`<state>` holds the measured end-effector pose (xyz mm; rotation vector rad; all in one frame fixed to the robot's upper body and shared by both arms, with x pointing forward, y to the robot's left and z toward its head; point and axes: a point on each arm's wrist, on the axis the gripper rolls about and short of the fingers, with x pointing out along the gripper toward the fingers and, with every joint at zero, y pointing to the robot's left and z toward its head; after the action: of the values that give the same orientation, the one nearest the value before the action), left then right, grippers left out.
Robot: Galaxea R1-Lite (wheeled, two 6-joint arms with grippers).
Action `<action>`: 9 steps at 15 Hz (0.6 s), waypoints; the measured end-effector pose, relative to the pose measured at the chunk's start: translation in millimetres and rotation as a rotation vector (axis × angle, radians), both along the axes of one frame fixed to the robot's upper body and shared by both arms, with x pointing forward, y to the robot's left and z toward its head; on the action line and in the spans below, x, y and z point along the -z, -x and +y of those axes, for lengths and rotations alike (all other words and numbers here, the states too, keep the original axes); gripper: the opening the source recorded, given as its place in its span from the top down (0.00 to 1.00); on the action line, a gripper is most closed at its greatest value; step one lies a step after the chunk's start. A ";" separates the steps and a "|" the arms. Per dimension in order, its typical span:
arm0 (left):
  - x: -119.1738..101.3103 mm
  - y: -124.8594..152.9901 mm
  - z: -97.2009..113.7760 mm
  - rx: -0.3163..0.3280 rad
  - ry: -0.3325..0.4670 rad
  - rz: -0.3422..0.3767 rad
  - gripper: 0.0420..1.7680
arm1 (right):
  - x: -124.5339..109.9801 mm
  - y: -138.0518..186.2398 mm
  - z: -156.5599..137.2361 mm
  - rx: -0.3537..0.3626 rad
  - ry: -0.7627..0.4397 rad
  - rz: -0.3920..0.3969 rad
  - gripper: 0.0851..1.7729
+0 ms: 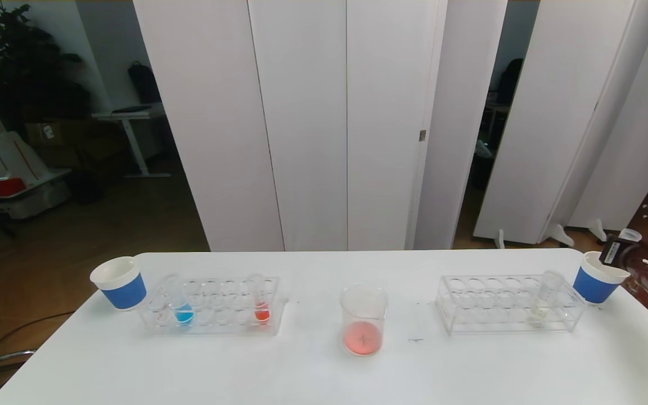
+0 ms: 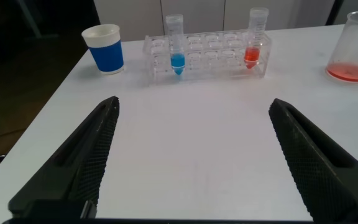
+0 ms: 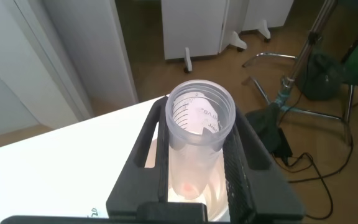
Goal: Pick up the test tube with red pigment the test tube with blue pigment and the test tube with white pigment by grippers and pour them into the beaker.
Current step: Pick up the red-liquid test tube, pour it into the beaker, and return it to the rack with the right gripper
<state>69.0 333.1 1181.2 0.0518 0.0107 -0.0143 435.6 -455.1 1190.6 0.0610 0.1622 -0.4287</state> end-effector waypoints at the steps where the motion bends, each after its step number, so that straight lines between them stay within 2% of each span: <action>1: 0.0 0.0 0.0 0.000 0.000 0.000 0.03 | 2.3 0.3 0.3 0.000 -0.003 0.009 0.71; 9: 0.0 0.0 0.0 0.000 0.000 0.000 0.03 | 11.4 1.3 2.6 -0.005 -0.013 0.038 0.71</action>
<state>69.0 333.1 1181.2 0.0518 0.0107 -0.0143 434.4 -452.5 1179.3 0.0654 0.2030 -0.4238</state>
